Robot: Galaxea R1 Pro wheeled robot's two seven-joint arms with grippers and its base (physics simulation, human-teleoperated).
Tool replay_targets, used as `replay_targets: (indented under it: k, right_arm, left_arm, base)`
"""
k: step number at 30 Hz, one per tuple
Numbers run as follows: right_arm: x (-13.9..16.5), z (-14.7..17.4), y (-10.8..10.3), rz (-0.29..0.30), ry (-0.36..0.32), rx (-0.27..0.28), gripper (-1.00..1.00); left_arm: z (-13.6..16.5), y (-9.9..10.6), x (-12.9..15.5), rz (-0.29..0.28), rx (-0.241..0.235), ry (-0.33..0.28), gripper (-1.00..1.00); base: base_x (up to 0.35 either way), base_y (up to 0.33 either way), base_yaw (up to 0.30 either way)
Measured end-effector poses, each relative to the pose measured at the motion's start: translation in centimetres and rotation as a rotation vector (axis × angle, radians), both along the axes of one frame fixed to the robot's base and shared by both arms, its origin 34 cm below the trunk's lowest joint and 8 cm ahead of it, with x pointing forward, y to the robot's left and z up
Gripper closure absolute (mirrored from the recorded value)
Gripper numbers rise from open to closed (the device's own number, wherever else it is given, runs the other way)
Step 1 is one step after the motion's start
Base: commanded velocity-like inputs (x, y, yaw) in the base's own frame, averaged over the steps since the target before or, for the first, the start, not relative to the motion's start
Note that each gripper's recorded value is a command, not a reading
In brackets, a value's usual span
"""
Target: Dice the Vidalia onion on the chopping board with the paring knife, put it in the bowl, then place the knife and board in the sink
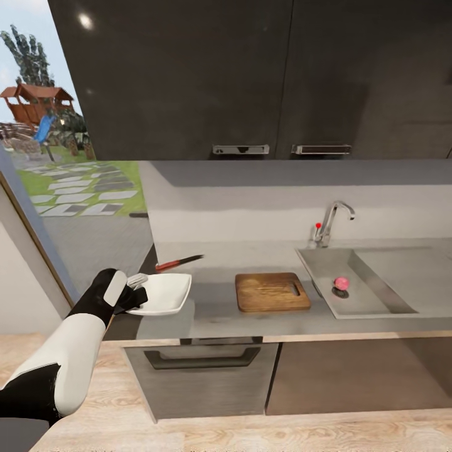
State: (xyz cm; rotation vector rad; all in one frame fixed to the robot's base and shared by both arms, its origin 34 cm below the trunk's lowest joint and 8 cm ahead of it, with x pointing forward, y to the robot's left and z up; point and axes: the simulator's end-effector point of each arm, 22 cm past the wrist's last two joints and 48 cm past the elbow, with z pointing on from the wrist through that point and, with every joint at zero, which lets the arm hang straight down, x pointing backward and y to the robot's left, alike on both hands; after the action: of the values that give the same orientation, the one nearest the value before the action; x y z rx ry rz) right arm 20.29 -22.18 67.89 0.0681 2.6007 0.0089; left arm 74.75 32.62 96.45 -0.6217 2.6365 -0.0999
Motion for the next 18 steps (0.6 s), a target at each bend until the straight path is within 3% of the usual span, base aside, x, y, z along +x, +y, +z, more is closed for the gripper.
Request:
replay_targets:
  k: [18]
  right_arm:
    - [-0.38,-0.1,0.01,0.0,0.011,0.0,-1.0]
  left_arm:
    - [-0.72,0.02,-0.05,0.001,0.001,0.011,1.0]
  base:
    - [0.0,0.0,0.0]
